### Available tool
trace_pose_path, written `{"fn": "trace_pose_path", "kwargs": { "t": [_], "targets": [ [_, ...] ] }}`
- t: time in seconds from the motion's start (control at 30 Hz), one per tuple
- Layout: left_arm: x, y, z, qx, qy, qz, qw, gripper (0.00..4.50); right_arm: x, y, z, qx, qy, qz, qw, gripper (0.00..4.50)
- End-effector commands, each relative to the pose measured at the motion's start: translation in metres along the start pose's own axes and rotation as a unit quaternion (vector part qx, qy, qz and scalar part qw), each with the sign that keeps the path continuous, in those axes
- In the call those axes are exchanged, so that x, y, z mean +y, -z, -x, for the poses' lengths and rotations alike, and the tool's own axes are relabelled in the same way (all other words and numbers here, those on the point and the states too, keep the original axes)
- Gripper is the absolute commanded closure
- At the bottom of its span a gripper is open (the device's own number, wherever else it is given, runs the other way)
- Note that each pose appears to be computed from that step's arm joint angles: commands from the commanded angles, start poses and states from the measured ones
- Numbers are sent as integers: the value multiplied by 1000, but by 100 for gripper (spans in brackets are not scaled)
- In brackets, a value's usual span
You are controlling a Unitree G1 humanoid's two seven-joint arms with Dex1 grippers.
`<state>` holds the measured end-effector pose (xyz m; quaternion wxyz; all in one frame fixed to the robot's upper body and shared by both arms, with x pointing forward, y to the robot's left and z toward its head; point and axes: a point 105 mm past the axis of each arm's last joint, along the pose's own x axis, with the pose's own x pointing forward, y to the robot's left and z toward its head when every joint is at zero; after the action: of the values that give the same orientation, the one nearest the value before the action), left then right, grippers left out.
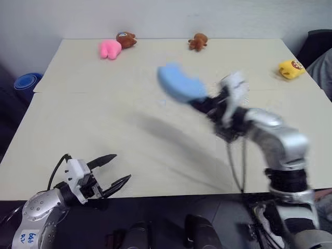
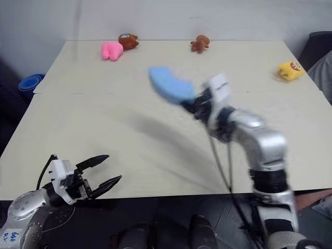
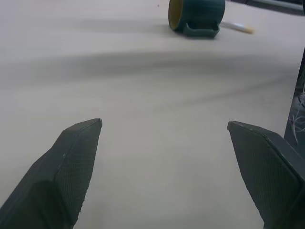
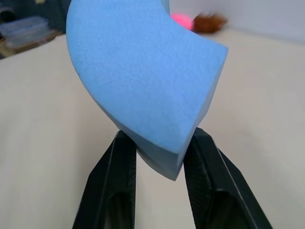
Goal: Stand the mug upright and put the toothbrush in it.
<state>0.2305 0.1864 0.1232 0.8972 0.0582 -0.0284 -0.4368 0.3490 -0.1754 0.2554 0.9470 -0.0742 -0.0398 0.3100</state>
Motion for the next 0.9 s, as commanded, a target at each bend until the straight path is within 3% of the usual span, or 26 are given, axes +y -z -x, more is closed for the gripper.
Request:
{"fn": "trace_pose_path", "kwargs": {
  "t": [0.03, 0.13, 0.2, 0.33, 0.43, 0.47, 0.6, 0.67, 0.73, 0.9],
  "targets": [
    [-3, -15, -10, -37, 20, 5, 999, 0, -67, 0, 55, 23, 128, 25, 991, 349],
    [-9, -26, -24, -59, 51, 18, 997, 0, -121, 33, 108, 92, 231, 32, 968, 349],
    [-11, -31, -29, -67, 65, 18, 995, 0, -139, 51, 129, 123, 264, 36, 956, 349],
    [-20, -48, -43, -96, 107, 21, 989, 0, -163, 107, 162, 209, 326, 25, 922, 349],
    [-22, -51, -49, -100, 123, 22, 987, 0, -166, 130, 171, 239, 331, 23, 912, 349],
    [-23, -51, -50, -98, 125, 23, 987, 0, -167, 132, 172, 241, 328, 25, 913, 280],
    [-22, -49, -52, -91, 131, 27, 987, 0, -175, 111, 179, 214, 333, 59, 917, 153],
    [-21, -48, -51, -90, 130, 26, 987, 0, -169, 94, 177, 201, 300, 95, 928, 86],
    [-19, -46, -49, -86, 123, 24, 988, 0, -141, 67, 160, 173, 202, 154, 952, 21],
    [-14, -39, -46, -76, 108, 23, 991, 0, -68, 50, 125, 182, 18, 187, 965, 21]
  ]
}}
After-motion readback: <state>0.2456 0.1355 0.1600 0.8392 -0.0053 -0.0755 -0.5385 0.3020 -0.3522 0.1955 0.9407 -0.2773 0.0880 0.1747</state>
